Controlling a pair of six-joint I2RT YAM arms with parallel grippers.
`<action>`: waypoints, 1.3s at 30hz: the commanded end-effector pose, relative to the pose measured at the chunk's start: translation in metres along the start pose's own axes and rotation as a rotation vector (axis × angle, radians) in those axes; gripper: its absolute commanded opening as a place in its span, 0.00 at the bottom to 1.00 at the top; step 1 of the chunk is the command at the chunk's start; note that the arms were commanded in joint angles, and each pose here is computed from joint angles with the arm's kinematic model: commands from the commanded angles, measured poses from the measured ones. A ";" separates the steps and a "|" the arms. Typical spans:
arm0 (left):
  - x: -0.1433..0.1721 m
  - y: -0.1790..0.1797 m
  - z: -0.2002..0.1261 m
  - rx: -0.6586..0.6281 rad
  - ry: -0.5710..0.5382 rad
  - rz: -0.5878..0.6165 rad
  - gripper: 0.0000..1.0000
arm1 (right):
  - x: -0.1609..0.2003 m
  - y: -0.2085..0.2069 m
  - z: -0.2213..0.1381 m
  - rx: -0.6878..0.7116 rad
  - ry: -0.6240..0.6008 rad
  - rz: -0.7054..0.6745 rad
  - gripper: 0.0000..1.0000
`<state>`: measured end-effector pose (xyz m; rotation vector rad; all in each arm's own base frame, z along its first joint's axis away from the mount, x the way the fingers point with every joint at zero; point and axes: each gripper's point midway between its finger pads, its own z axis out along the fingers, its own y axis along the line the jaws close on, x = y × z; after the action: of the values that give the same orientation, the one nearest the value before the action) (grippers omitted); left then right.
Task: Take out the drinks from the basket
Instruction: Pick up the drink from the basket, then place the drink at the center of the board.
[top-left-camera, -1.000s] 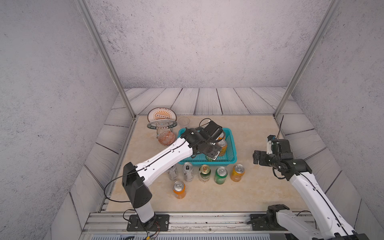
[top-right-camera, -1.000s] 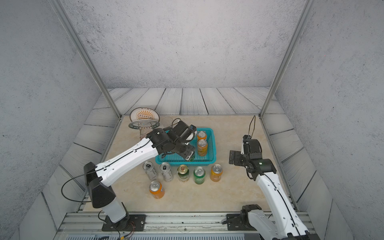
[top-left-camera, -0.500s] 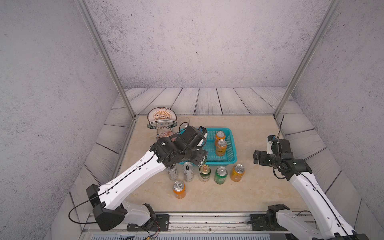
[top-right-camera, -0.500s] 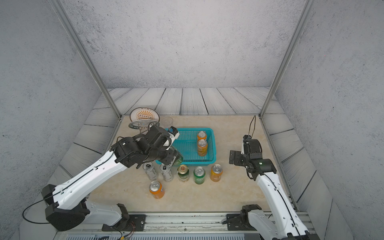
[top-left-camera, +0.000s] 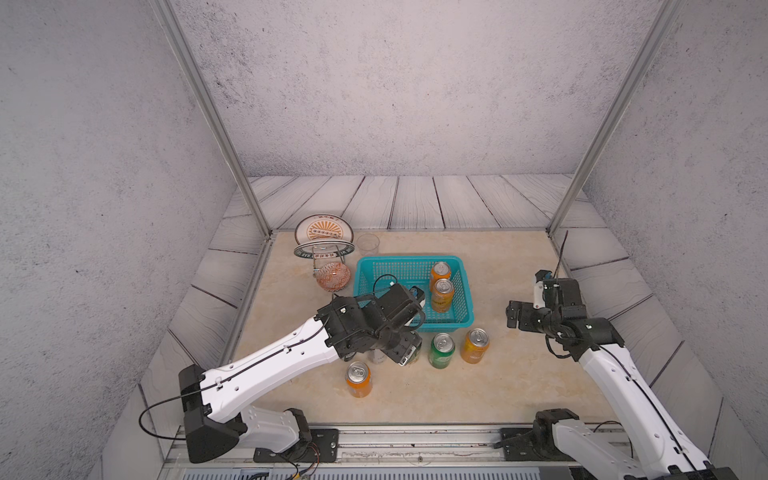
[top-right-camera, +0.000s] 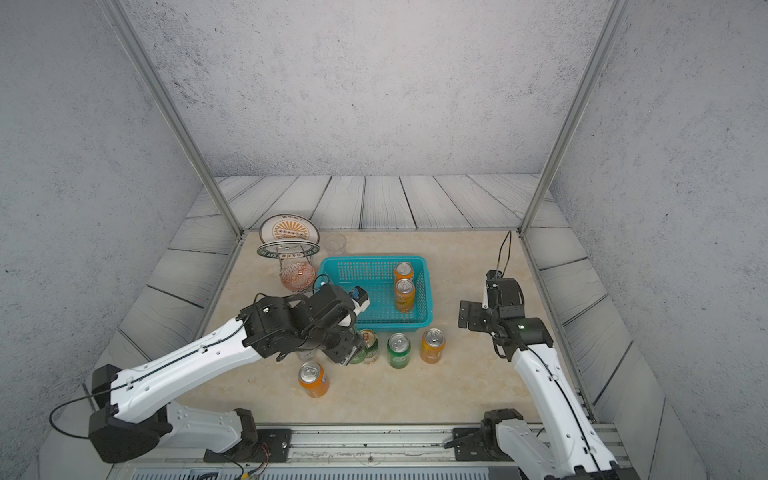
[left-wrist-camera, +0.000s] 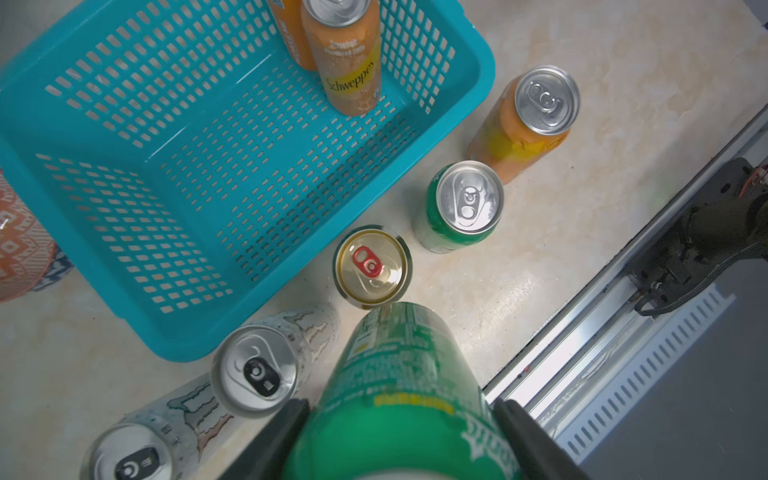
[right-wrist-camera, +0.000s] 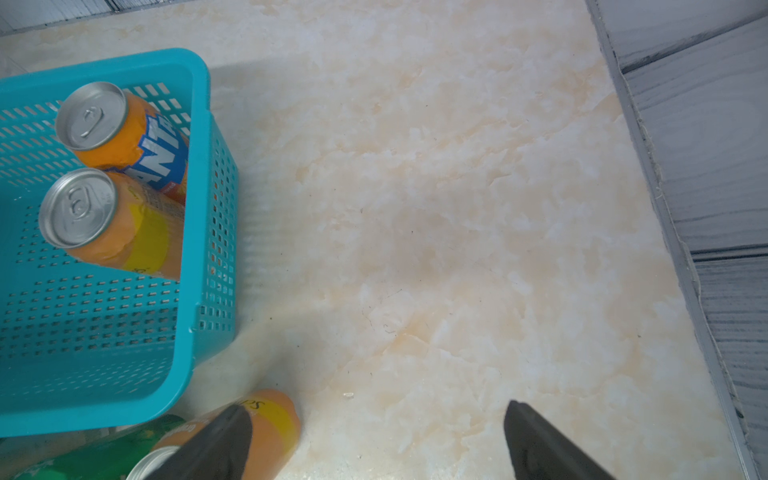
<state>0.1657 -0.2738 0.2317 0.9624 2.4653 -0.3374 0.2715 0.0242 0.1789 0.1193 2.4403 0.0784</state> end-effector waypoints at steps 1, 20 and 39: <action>-0.006 -0.002 0.003 -0.017 -0.034 -0.014 0.60 | 0.002 -0.003 0.001 0.015 0.008 -0.006 0.99; 0.057 -0.008 0.069 -0.043 0.158 -0.106 0.60 | 0.002 -0.005 0.002 0.025 0.010 -0.005 0.99; 0.080 -0.009 0.104 -0.049 0.198 -0.151 0.60 | 0.002 -0.005 0.002 0.025 0.012 -0.005 0.99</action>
<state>0.1417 -0.2690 0.1015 0.8429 2.7385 -0.2169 0.2716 0.0233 0.1783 0.1222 2.4421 0.0742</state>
